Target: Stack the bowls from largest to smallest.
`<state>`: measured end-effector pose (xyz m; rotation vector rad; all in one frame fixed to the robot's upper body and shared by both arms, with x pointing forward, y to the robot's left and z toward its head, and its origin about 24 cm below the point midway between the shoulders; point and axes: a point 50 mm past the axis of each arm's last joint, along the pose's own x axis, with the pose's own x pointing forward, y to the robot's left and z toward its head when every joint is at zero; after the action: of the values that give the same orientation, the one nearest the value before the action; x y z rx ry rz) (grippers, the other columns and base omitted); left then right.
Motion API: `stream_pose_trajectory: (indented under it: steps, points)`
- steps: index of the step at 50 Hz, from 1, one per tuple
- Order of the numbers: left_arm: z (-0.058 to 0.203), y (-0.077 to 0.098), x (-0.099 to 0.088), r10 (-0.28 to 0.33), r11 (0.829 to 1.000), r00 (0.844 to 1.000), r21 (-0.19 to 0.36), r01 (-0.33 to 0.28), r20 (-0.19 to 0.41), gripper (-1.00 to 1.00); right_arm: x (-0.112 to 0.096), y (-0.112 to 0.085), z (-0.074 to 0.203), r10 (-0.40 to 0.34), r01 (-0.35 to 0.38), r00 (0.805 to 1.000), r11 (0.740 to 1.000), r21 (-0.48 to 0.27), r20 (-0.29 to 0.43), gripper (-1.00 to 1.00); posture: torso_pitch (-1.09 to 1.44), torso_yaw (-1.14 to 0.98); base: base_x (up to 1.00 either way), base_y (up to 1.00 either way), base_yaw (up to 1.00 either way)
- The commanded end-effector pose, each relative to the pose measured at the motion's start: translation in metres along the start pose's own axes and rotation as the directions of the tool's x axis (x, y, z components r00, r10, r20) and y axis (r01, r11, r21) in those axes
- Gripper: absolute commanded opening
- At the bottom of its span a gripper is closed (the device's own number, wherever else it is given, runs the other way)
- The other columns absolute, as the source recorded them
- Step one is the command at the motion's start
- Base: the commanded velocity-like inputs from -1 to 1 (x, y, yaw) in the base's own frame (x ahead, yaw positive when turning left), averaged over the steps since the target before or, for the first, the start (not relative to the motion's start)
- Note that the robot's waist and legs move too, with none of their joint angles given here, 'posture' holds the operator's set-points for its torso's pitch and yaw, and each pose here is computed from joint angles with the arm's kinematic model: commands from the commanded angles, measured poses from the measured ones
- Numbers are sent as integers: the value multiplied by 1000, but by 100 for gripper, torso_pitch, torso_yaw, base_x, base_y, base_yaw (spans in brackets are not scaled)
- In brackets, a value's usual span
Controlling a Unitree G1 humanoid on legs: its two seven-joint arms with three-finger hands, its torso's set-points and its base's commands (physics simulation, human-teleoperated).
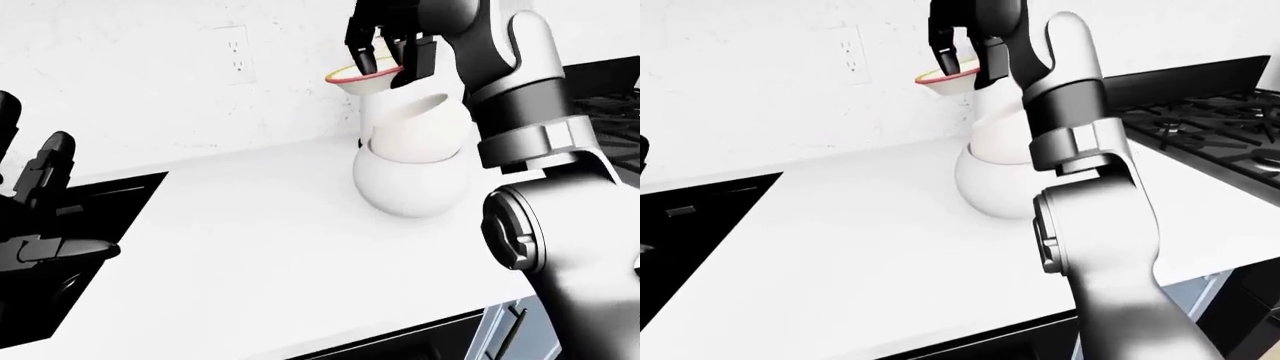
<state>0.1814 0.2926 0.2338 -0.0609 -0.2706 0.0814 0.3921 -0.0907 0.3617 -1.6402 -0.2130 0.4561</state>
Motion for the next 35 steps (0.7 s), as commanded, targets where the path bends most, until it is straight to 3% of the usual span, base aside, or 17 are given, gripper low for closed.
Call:
stream_pose_trajectory:
  steps: [1,6,13,21,28,35]
  points:
    - [12,-2,0,-14,1000,998,29,12,62,100,-11,-23,4,-105,104,995,994,-42,-1,-99,-51,0,0,0,0]
    - [12,-1,1,-12,1000,998,28,10,62,100,-10,-21,-2,-88,83,995,992,-98,-42,-99,-51,0,0,0,0]
    - [12,0,0,-11,1000,998,28,9,62,100,-4,-15,-5,-99,92,993,990,-111,-62,-98,-51,0,0,0,0]
    - [8,2,-1,-7,1000,998,27,5,57,100,8,3,-20,-108,98,987,991,-89,-116,-98,-51,0,0,0,0]
    - [3,5,0,-2,1000,999,25,1,52,100,12,6,-23,-144,134,981,987,-82,-130,-98,-51,0,0,0,0]
    - [-2,8,-1,2,1000,999,23,-3,47,100,16,18,-29,-131,121,980,990,-73,-149,-98,-51,0,0,0,0]
